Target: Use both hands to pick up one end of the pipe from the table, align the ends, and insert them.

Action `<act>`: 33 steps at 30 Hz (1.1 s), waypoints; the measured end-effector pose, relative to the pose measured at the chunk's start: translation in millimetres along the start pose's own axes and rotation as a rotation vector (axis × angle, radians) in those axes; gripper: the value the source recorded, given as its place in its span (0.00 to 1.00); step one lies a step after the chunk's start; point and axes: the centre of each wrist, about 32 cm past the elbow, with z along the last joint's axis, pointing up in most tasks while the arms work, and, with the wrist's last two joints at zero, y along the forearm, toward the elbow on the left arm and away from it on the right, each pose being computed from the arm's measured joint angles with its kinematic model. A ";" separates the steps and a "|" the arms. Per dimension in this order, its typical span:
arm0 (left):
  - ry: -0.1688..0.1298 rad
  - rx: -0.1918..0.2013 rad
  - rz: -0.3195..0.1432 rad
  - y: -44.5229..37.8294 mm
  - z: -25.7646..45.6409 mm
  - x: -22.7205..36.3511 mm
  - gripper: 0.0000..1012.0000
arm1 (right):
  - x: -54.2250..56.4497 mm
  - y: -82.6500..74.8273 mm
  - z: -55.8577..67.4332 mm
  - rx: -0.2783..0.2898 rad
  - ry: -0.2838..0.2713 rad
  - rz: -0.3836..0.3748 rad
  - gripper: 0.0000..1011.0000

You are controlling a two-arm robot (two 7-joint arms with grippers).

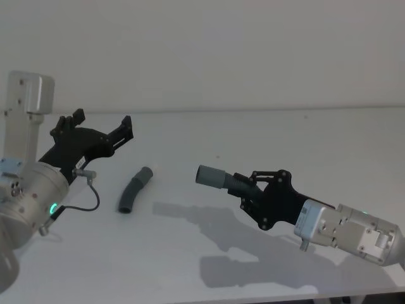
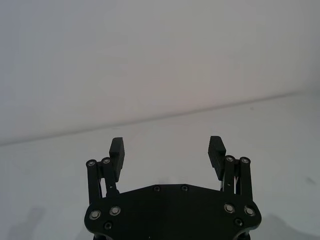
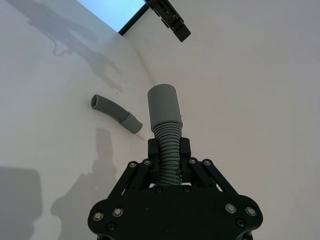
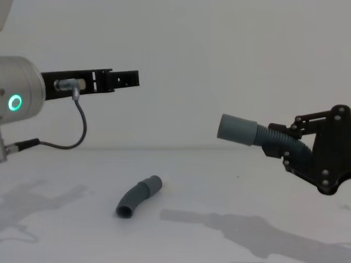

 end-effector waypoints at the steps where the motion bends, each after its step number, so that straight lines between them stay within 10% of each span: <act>1: -0.002 0.008 -0.002 0.0 2.2 0.9 0.99 | 0.0 0.0 0.0 0.000 0.000 0.000 0.20; 18: -0.118 0.204 -0.150 -13.7 36.7 23.3 0.99 | 0.1 0.0 0.0 0.001 -0.001 0.000 0.20; 33: -0.150 0.308 -0.192 -29.9 34.7 35.4 0.99 | 0.1 0.0 0.0 0.001 -0.001 0.000 0.20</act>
